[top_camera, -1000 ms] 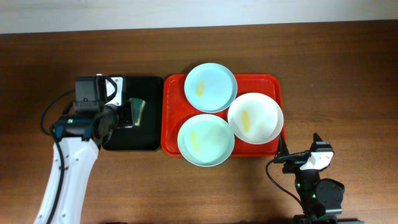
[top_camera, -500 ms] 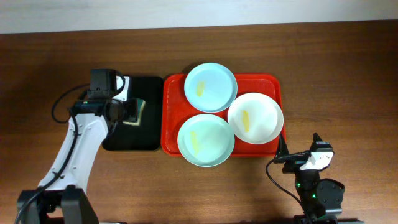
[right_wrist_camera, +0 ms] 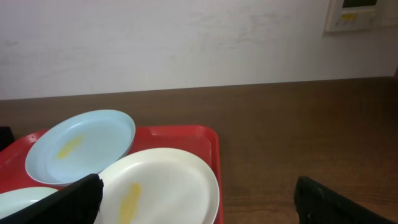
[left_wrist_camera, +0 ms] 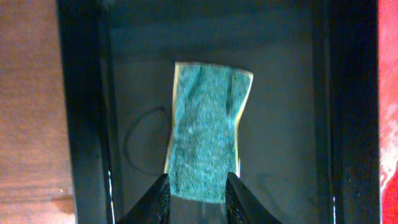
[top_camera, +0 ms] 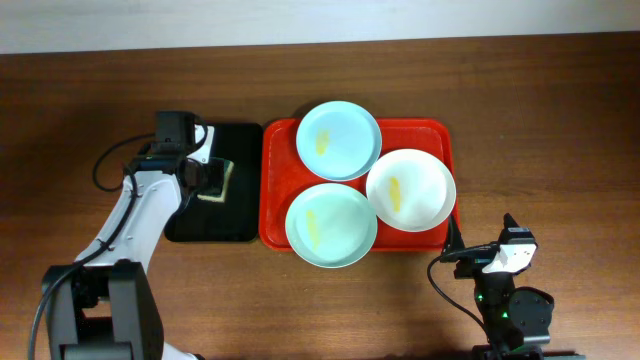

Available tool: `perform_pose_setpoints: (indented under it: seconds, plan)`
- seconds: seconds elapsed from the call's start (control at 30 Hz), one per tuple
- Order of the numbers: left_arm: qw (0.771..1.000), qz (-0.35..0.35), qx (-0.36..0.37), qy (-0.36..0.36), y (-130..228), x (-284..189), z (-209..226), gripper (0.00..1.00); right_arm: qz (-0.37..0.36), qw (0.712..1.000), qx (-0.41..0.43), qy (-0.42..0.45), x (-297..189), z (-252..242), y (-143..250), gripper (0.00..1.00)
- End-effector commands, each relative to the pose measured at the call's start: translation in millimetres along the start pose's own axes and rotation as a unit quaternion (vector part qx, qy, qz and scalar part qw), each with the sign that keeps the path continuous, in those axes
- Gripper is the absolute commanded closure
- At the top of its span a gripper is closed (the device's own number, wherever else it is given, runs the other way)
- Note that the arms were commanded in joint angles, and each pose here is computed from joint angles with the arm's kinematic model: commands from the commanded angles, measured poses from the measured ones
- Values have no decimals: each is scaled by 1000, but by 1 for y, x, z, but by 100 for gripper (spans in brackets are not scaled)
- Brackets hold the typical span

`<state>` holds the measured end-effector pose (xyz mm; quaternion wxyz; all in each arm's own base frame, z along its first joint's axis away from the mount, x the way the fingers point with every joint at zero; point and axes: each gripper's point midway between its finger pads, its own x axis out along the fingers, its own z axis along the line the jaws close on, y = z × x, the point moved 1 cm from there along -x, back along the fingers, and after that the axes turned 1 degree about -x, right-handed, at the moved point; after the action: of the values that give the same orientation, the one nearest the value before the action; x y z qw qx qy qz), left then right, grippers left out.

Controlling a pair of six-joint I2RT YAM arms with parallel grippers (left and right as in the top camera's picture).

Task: Clean dirty plates on tray and stack at the side
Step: 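Move the left gripper over the green-yellow sponge on the black tray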

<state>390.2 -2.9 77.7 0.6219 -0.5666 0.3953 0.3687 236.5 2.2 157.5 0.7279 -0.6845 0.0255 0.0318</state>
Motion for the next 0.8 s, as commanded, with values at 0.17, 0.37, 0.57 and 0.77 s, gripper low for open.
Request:
perform_pose_setpoints:
  seconds: [0.17,0.37,0.57,0.77]
  plan:
    - [1000,10,22,-3,-1,15,2,75,4,1000,2,-5,0,1,3,1]
    - [999,4,31,11,-4,17,-2,77,4,1000,2,-5,0,1,3,1]
    - [999,-3,34,18,-8,28,-4,71,4,1000,2,-5,0,1,3,1]
    - [999,12,34,20,-1,42,-5,73,4,1000,2,-5,0,1,3,1]
